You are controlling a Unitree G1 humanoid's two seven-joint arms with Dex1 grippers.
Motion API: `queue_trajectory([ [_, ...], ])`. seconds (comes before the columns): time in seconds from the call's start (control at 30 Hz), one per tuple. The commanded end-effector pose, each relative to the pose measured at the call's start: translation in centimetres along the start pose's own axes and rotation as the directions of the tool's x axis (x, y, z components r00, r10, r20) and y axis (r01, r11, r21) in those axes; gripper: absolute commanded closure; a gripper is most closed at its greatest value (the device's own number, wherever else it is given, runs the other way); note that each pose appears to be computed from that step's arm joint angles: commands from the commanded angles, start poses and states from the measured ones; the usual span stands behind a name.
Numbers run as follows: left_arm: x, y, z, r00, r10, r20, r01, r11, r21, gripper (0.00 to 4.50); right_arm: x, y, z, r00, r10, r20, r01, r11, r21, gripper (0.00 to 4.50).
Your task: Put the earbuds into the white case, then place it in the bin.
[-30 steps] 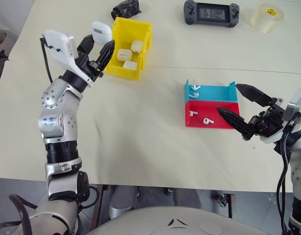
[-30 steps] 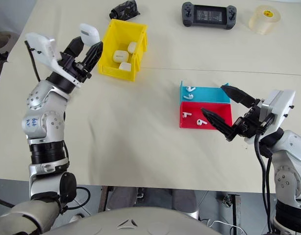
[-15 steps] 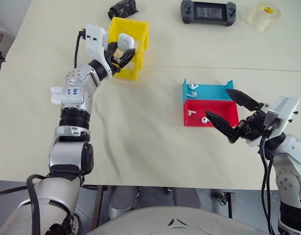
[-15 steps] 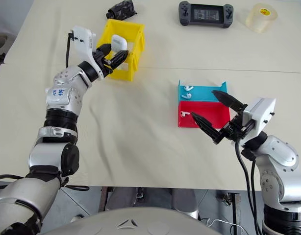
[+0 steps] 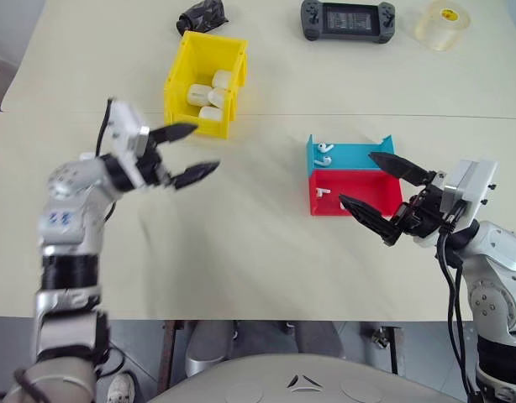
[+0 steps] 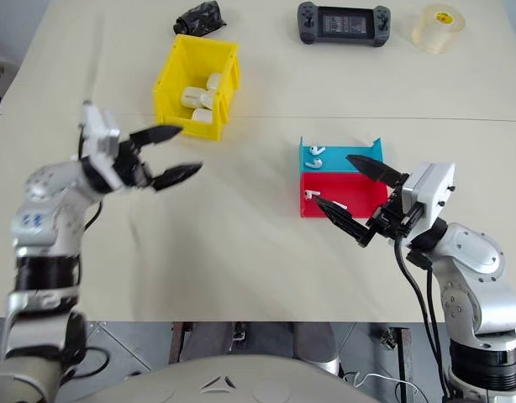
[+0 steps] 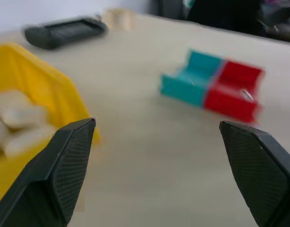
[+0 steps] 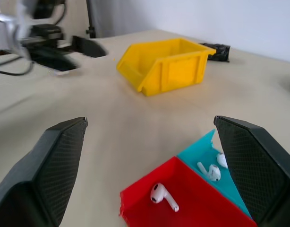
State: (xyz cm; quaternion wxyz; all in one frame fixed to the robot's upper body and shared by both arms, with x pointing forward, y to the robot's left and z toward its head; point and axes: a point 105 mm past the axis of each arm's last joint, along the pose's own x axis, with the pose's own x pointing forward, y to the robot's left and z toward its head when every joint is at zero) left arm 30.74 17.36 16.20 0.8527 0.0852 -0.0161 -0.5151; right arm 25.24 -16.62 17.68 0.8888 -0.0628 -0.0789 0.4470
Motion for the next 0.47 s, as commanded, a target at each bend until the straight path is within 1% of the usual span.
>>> queue_trajectory([
  [0.03, -1.4, -1.2, 0.9, 1.0, 0.004, -0.023, -0.001, 0.994, 0.112, 0.02, -0.5, 0.2, 0.4, 0.996, 0.081, -0.026, -0.083, 0.994, -0.069, 0.0],
  [0.17, -3.3, -1.4, 0.2, 0.999, 0.026, -0.046, -0.021, 0.993, 0.112, 0.02, -1.3, -0.3, 0.2, 0.992, 0.113, -0.059, -0.117, 0.991, -0.069, 0.0],
  [0.23, -3.8, -1.1, 0.5, 0.998, 0.06, -0.023, -0.056, 0.988, 0.144, 0.02, -1.6, -0.4, -0.1, 0.988, 0.132, -0.08, -0.138, 0.988, -0.066, 0.0],
  [0.33, -3.6, -0.6, 1.2, 0.994, 0.106, 0.007, -0.105, 0.979, 0.174, 0.02, -1.9, -0.6, -0.3, 0.985, 0.142, -0.096, -0.15, 0.985, -0.081, 0.0],
  [0.47, -3.2, -0.9, 1.3, 0.995, 0.094, 0.015, -0.095, 0.973, 0.212, 0.02, -2.2, -1.1, -0.4, 0.986, 0.133, -0.097, -0.142, 0.986, -0.091, 0.0],
])
